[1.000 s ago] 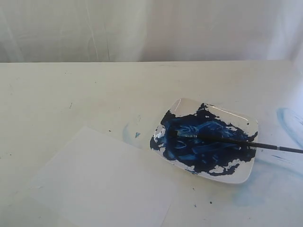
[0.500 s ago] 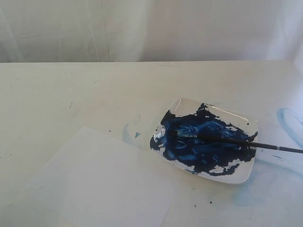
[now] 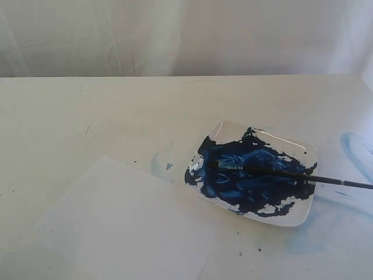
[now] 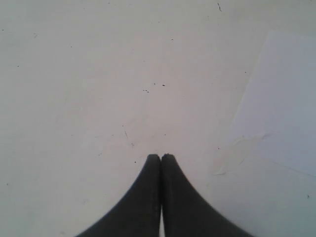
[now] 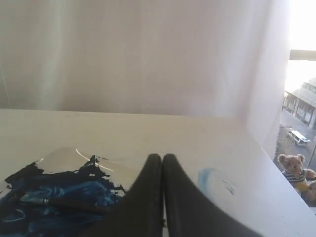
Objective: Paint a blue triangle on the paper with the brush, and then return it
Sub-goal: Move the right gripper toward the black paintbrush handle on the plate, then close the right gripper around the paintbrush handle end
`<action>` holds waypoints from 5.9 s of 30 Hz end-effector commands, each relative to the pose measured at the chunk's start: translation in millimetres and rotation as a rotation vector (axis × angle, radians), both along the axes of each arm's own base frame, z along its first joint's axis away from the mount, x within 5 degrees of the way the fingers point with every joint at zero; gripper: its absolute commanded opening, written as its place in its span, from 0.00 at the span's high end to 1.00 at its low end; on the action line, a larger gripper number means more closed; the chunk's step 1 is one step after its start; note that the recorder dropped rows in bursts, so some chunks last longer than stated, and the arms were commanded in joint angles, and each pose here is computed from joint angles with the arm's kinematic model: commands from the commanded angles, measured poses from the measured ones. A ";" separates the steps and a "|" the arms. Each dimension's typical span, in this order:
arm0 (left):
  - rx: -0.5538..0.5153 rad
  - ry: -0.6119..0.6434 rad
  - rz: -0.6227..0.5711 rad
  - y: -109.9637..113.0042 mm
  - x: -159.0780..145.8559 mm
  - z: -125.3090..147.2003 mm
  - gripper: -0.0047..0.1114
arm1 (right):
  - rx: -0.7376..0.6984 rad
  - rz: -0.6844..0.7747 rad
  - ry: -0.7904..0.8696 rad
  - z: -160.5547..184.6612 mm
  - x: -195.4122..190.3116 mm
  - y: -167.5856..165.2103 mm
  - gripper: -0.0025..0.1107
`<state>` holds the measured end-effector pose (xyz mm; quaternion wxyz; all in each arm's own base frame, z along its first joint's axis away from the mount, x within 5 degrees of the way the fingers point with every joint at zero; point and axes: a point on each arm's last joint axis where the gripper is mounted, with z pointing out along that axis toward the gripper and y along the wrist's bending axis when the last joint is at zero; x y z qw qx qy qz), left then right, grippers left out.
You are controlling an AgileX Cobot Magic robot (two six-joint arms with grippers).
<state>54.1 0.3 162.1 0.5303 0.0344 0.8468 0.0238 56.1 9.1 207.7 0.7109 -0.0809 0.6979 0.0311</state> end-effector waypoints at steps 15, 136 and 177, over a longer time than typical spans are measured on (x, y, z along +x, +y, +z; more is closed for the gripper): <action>-0.002 0.011 -0.003 -0.2 0.1 -1.7 0.96 | 0.651 0.043 -0.087 15.6 -1.8 -2.5 0.98; 0.000 0.011 -0.004 -0.2 0.1 -1.7 0.96 | 1.403 -0.740 0.825 -78.9 214.8 32.1 0.62; -0.001 0.011 -0.003 -0.2 0.1 -1.7 0.96 | 1.412 -0.755 0.843 -87.8 229.4 37.9 0.62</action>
